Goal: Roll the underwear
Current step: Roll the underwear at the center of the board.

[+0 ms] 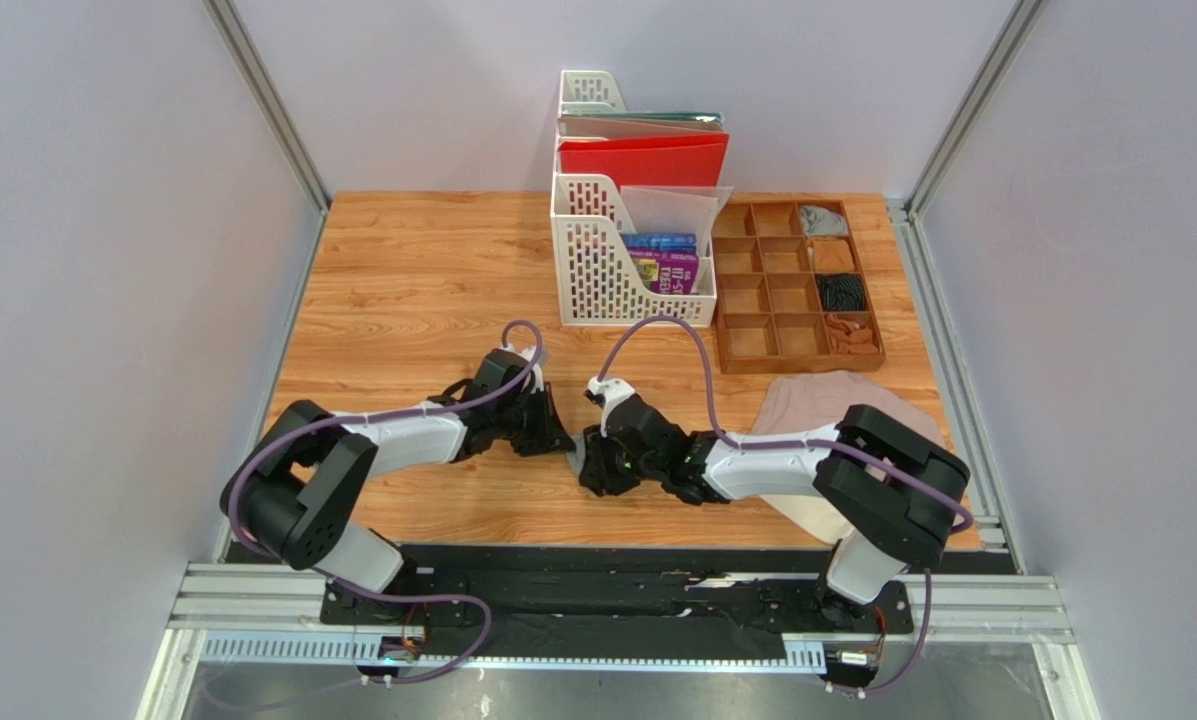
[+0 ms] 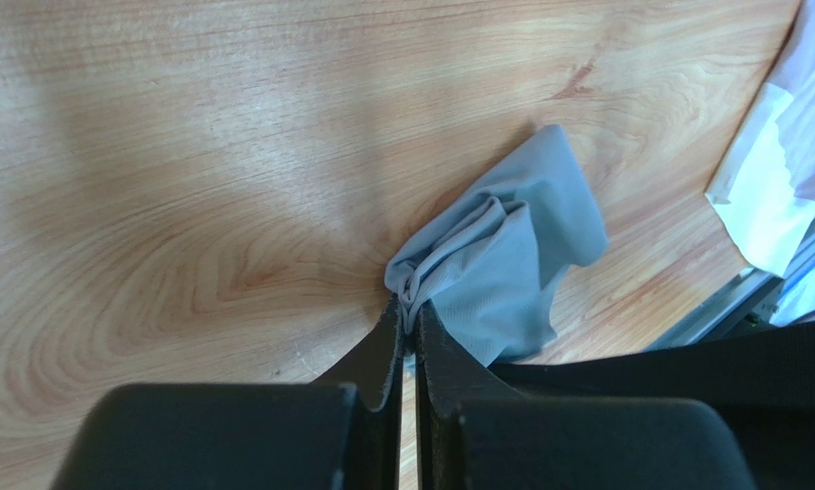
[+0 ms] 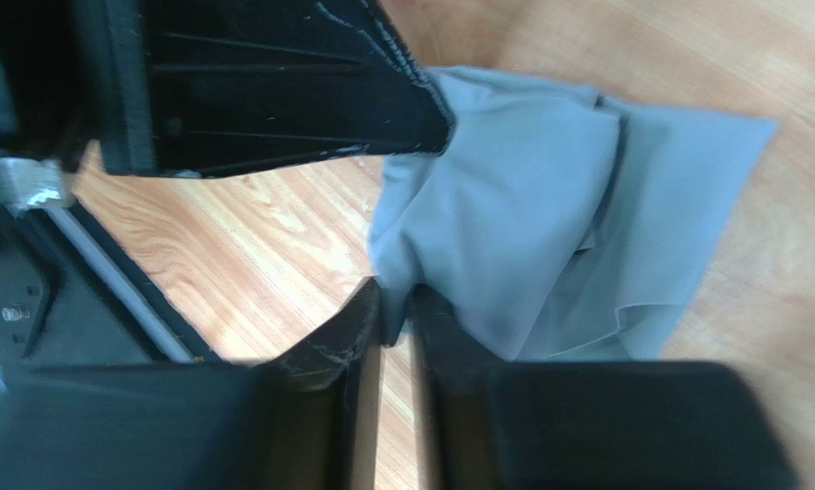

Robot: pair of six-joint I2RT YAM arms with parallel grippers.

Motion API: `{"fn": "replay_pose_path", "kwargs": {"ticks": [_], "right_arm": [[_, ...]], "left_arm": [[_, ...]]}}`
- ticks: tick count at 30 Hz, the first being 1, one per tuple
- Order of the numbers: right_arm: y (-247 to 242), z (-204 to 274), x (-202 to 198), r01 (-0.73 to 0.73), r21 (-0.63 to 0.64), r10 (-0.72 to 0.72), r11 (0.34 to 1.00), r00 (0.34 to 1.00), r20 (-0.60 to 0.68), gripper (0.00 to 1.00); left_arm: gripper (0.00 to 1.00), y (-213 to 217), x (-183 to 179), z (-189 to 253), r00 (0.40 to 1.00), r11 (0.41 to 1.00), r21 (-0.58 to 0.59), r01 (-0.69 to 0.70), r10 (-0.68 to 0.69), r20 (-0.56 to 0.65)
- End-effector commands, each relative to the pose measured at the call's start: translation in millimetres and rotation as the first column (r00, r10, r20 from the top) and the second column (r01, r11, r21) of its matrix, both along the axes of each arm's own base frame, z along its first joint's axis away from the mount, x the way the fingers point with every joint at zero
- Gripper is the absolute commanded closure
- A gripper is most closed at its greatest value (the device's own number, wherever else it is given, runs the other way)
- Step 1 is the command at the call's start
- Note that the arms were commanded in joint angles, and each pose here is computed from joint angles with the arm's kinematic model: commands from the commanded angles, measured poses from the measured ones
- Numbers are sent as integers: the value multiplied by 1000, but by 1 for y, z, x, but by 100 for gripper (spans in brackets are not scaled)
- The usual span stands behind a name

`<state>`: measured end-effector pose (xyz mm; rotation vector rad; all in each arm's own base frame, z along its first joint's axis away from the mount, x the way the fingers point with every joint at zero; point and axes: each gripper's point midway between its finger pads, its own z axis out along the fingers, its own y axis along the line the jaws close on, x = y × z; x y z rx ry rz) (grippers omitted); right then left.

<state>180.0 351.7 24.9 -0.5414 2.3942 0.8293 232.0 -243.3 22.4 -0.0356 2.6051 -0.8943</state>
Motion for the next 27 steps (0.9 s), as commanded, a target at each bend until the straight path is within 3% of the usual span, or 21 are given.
{"fn": "replay_pose_path", "kwargs": {"ticks": [1, 5, 10, 11, 16, 27], "right_arm": [[-2, 9, 2, -7, -2, 7, 1000, 1000, -5, 59], [-18, 46, 16, 25, 28, -26, 999, 998, 60, 42], [-49, 58, 37, 84, 3, -84, 996, 993, 80, 33], [-57, 58, 46, 107, 4, -107, 994, 991, 78, 26], [-71, 46, 67, 147, 7, -147, 989, 989, 33, 26], [-44, 26, 59, 131, 134, -118, 982, 988, -98, 26]], "left_arm": [[100, -1, 7, -3, 999, 1000, 25, 4, -5, 32], [100, 3, 10, 2, 998, 999, 47, 7, -10, 60], [100, 2, 12, 8, 997, 998, 52, 29, -33, 71], [100, 2, 12, 8, 996, 998, 56, 35, -39, 74], [100, 1, 13, 11, 996, 998, 53, 39, -43, 79], [100, 2, 11, 16, 996, 997, 64, 44, -49, 79]]}}
